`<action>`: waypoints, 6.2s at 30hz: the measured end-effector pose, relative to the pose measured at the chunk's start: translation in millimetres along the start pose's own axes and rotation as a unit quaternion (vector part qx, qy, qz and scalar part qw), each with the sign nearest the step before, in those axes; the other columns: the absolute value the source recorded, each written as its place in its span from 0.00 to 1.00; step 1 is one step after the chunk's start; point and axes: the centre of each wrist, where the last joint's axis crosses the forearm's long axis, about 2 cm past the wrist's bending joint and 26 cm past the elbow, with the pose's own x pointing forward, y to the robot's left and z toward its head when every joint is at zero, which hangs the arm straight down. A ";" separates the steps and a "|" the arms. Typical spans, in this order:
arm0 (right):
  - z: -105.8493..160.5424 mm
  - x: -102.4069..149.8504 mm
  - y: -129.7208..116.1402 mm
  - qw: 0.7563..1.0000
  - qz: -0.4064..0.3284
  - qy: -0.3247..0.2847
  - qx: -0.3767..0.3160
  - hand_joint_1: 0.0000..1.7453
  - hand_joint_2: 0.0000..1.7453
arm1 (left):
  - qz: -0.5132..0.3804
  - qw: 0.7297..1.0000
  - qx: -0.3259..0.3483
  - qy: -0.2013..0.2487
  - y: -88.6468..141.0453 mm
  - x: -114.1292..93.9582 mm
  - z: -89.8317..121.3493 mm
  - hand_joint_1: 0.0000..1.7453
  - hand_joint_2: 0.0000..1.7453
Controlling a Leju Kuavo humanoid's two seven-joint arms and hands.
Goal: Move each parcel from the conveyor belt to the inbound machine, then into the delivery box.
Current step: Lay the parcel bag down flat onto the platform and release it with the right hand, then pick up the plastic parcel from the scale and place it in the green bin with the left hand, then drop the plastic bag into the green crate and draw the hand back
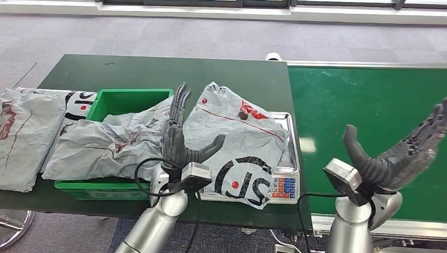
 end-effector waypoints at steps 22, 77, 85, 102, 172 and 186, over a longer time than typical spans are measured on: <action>-40.9 42.1 -30.1 0.986 -0.101 -0.031 -0.131 0.00 1.00 | -0.069 0.950 -0.195 0.233 -22.5 -33.9 -88.6 0.00 1.00; -33.2 53.6 -21.3 0.984 -0.136 -0.025 -0.113 0.00 1.00 | -0.249 0.941 -0.174 0.146 -17.2 -45.1 -85.4 1.00 1.00; -30.1 45.2 -24.7 0.985 -0.125 -0.013 -0.115 0.00 1.00 | -0.268 0.949 -0.151 0.073 -14.8 -29.9 -111.8 1.00 1.00; -23.8 34.6 -26.9 0.990 -0.099 -0.006 -0.104 0.00 1.00 | -0.283 0.955 -0.082 0.025 4.6 -19.2 -141.3 1.00 1.00; -3.3 19.3 -19.3 0.995 -0.074 0.020 -0.061 0.00 1.00 | -0.431 0.832 0.092 0.336 151.6 -128.5 -44.0 0.00 1.00; 4.9 9.8 -21.5 0.998 -0.047 0.024 -0.043 0.00 1.00 | -0.433 0.846 0.114 0.288 160.6 -116.3 -29.3 0.00 1.00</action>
